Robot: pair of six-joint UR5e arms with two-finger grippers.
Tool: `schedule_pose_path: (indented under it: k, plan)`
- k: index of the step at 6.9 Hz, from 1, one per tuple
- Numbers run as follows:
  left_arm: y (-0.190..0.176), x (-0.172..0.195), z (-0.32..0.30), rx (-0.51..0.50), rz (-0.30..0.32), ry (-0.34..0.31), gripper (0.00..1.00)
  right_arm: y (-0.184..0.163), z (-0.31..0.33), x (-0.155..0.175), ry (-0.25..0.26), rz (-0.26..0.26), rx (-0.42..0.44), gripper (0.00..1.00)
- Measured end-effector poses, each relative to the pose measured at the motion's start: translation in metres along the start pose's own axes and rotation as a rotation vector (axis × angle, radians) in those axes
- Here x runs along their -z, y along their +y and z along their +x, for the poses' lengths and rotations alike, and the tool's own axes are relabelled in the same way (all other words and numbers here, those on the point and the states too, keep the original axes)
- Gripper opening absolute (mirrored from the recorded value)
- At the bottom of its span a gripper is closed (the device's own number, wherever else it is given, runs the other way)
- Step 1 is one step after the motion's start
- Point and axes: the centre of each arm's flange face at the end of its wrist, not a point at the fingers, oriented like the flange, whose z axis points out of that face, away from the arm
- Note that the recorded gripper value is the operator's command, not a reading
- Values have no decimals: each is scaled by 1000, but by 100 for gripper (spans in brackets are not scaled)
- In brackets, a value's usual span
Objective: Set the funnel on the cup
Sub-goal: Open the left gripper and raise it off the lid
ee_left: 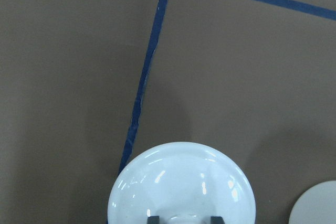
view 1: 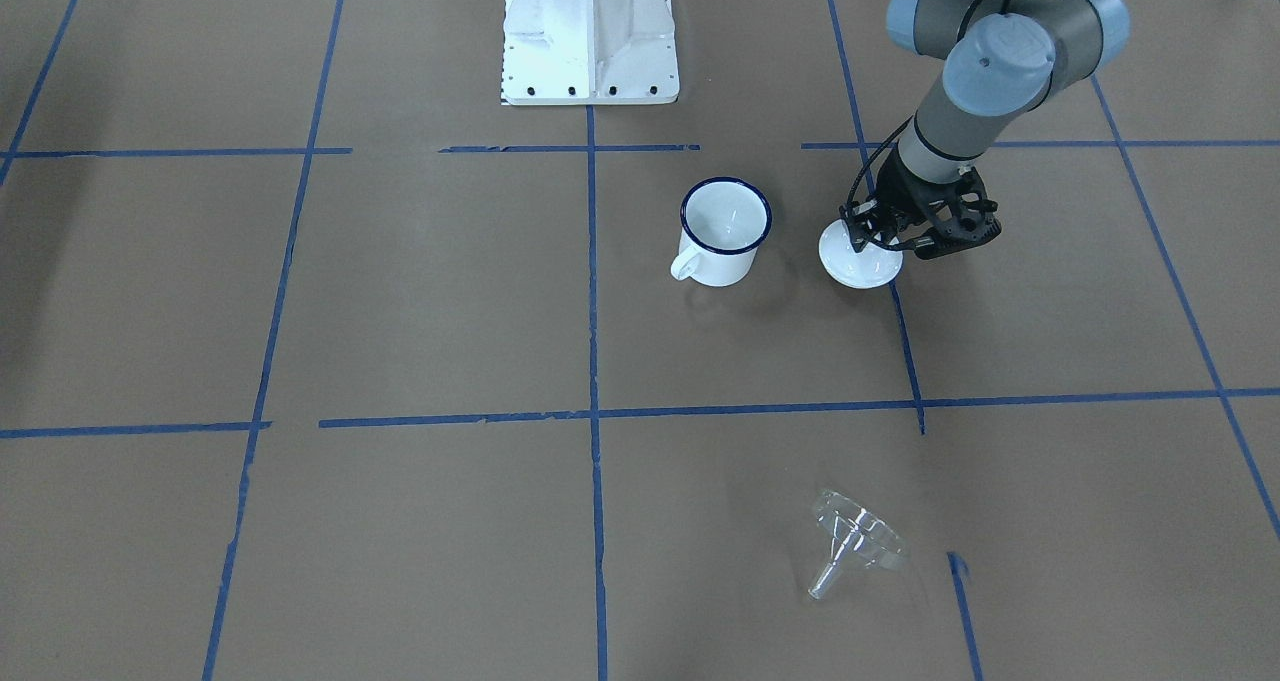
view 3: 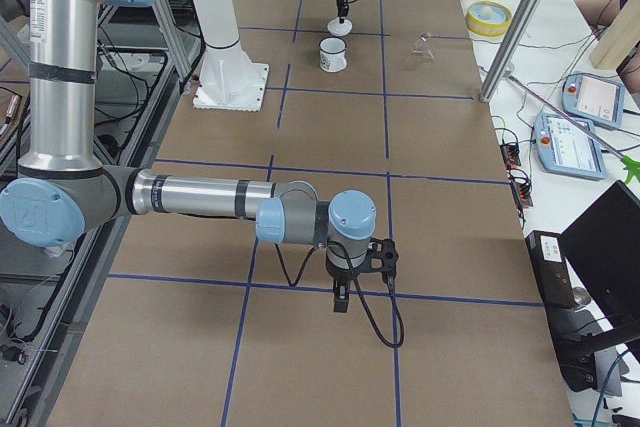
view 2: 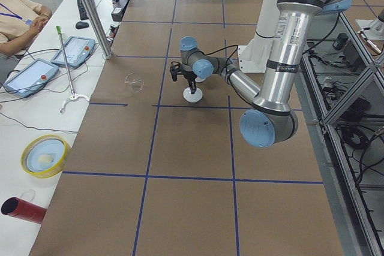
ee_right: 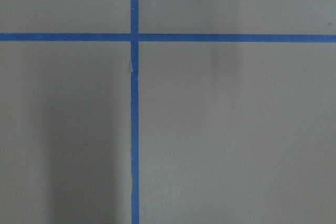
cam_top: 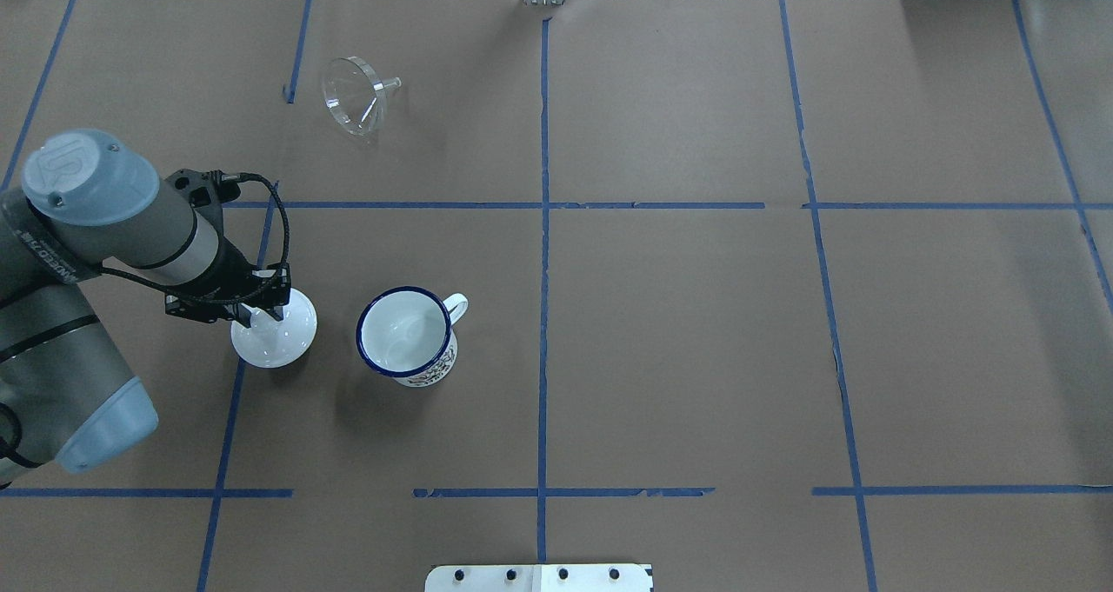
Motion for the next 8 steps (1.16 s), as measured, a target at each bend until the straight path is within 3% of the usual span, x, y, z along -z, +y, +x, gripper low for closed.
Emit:
schedule_pose_path:
  k: [1,2,4,6,8]
  plan:
    - [7,-8,1,-3,-14,-7,41,0,0,0,0,0,0,100]
    - [13,-12,4,-8,-34,-5,98,0,0,0,0,-1,-1,100]
    - [19,-14,6,-10,-74,2,99,0,0,0,0,0,0,100]
    - [17,-2,7,4,-67,19,98,0,0,0,0,0,0,100]
    - [-39,43,-1,165,36,114,99,0,0,0,0,0,0,100]
